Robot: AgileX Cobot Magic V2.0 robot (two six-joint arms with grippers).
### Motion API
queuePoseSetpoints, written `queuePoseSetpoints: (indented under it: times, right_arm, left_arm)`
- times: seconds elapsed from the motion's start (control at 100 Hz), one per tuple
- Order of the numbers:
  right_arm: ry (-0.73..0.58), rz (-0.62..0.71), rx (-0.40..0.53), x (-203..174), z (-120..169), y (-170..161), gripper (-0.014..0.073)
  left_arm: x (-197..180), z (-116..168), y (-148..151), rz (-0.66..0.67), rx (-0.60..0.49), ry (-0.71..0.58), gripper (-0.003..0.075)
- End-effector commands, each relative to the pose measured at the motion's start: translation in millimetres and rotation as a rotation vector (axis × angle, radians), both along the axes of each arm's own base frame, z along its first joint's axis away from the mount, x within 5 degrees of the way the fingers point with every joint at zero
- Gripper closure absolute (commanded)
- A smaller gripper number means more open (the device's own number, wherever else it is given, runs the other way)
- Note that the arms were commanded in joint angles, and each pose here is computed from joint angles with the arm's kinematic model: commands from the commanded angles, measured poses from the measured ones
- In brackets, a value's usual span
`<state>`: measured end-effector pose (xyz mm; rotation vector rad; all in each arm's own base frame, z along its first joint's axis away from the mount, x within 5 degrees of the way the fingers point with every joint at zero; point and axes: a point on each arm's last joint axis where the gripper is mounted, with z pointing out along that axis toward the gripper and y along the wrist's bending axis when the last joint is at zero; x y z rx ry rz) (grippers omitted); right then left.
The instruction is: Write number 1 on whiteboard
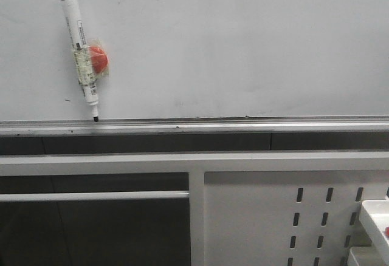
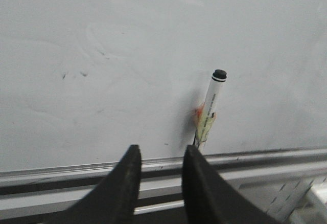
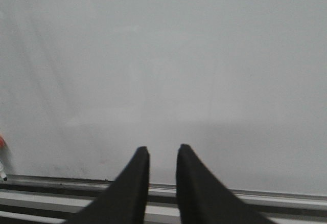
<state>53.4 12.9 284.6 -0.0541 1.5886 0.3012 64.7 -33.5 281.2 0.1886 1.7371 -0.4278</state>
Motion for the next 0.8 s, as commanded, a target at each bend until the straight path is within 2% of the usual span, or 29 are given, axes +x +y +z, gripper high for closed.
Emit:
queuePoseSetpoints:
  times: [0.0,0.05,0.09,0.2,0.32,0.47,0.62,0.69,0.79]
  right_arm:
    - [-0.047,-0.01,-0.045,10,23,1,0.032]
    - [-0.011,-0.009,-0.053,18,24,3,0.0277]
    - [0.011,-0.009,-0.058,23,24,4,0.0266]
    - [0.052,-0.008,-0.067,34,23,6,0.0267]
    - [0.03,-0.01,-0.062,37,26,7,0.0267]
    - [0.02,0.006,-0.061,37,26,8,0.0267]
    - [0.019,0.019,-0.061,37,26,10,0.0267]
    - [0.019,0.019,-0.061,37,26,10,0.0267]
    - [0.019,0.019,-0.062,37,26,10,0.0267]
  left_arm:
    - [20,19,-2,-0.023,0.118,0.009,0.0344]
    - [34,20,-5,-0.05,0.133,0.061,0.0308]
    - [42,19,-7,-0.065,0.128,0.088,0.0309]
    - [60,8,-19,-0.139,0.115,0.167,0.031]
    - [72,-4,-34,-0.181,0.125,0.203,0.0311]
    - [82,-10,-57,-0.195,0.162,0.129,0.0312]
    - [85,-17,-92,-0.207,0.193,0.038,0.0311]
    - [86,-23,-107,-0.173,0.192,0.012,0.0311]
    - [88,-32,-118,-0.046,0.157,0.004,0.0311]
